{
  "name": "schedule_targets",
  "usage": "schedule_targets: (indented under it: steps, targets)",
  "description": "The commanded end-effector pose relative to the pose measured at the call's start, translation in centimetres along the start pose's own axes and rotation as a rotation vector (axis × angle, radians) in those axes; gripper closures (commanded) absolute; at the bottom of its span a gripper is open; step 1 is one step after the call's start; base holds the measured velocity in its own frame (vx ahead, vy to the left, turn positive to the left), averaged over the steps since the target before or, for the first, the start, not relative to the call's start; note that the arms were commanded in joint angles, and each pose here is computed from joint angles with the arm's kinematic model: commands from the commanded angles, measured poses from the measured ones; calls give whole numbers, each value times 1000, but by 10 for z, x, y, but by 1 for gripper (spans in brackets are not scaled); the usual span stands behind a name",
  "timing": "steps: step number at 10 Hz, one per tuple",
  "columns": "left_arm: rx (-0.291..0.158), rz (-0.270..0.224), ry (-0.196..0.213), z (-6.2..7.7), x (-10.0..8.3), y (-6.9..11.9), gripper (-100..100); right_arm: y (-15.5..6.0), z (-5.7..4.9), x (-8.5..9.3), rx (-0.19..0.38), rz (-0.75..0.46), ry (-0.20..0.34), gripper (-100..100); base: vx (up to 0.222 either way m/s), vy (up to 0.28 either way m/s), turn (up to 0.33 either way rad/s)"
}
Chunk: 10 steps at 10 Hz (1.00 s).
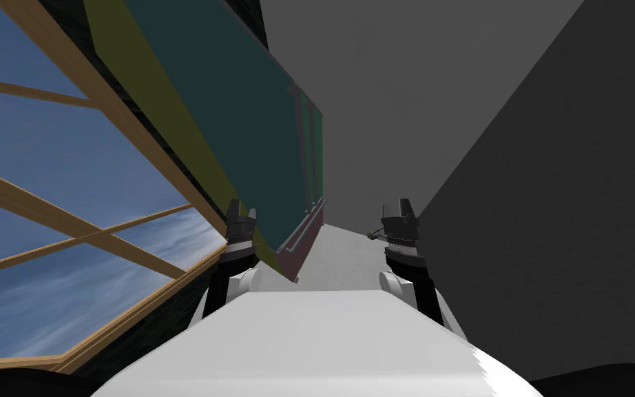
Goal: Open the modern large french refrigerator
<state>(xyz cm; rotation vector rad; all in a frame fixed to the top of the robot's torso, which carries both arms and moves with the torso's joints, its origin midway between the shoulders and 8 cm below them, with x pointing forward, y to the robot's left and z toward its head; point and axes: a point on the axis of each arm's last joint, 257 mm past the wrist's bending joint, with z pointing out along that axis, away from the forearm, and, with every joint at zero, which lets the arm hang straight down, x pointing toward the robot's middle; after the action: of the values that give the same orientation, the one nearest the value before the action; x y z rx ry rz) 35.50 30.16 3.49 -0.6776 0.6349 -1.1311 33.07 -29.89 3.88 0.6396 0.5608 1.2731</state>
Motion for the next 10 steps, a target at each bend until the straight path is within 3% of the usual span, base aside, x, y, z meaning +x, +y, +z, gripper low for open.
schedule_targets:
  steps: [1, 9, 10]
  targets:
    - [0, 0, 0, 0, 0, 0, 0, 0, 0, 0, 0, 0, 0, 0, 0, 0, 0]
    - [0, 0, 0, 0, 0, 0, 0, 0, 0, 0, 0, 0, 0, 0, 0, 0, 0]
    - [-6, 17, 29, -1, 4, 7, -100, 0, 0, 0, 0, 0, 0, 0, 16, -6, 21]
